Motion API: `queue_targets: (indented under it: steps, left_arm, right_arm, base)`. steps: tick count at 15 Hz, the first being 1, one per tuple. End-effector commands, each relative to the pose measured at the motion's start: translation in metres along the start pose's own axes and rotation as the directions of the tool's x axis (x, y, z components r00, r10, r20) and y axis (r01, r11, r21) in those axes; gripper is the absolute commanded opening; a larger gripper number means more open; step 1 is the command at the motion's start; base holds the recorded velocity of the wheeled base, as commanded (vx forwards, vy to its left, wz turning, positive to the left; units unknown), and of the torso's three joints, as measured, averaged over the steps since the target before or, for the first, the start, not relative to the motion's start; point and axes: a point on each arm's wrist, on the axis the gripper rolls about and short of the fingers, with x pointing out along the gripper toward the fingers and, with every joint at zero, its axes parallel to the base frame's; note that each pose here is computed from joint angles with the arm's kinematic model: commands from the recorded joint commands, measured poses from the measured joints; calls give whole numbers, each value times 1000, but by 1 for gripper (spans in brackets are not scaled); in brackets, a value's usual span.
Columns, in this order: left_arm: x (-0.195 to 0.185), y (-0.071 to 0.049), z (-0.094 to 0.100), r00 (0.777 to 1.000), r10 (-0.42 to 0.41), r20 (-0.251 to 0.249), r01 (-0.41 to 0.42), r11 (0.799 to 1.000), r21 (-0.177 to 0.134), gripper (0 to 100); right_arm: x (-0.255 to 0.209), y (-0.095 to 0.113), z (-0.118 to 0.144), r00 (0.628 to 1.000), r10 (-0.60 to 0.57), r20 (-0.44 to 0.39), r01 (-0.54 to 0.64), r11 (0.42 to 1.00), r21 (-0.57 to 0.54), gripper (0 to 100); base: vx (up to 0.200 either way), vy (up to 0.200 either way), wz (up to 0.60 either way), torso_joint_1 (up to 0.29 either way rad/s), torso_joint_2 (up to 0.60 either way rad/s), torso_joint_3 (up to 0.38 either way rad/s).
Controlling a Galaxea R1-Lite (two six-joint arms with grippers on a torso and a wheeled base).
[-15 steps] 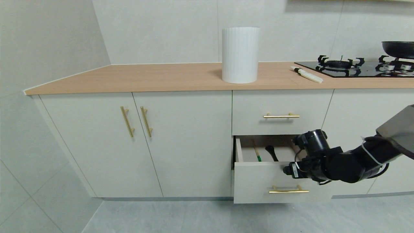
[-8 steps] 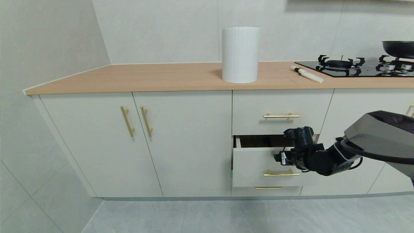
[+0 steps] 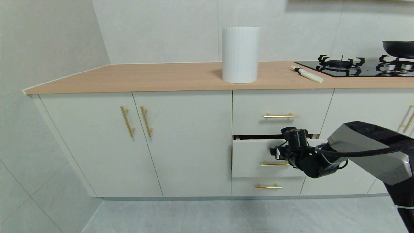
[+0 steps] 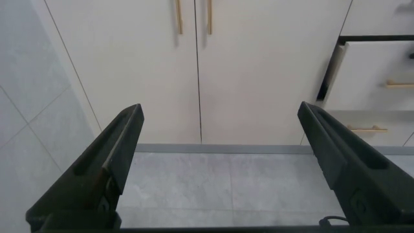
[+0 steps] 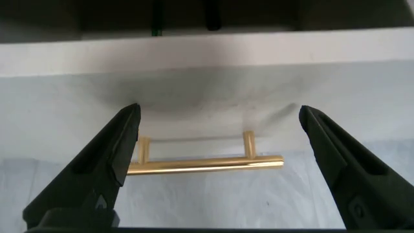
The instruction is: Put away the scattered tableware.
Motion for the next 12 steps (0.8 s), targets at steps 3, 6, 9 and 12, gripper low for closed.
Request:
queue_targets:
  steps: [3,6,9,12]
  left_arm:
    - [0,0,0,1000,2,0,-2,1000,-1,100]
    - [0,0,0,1000,0,0,0,1000,-1,100]
    - [0,0,0,1000,2,0,-2,1000,-1,100]
    - [0,0,0,1000,0,0,0,1000,-1,100]
  right_arm:
    - [24,-5,-10,998,-51,23,50,998,34,100]
    - [32,-8,-2,996,-62,57,57,995,83,100]
    - [39,-10,0,995,-70,73,62,993,103,100]
    - [58,-7,3,984,-126,128,106,982,158,100]
  base:
    - [0,0,0,0,0,0]
    - [0,0,0,0,0,0]
    - [0,0,0,0,0,0]
    - [0,0,0,0,0,0]
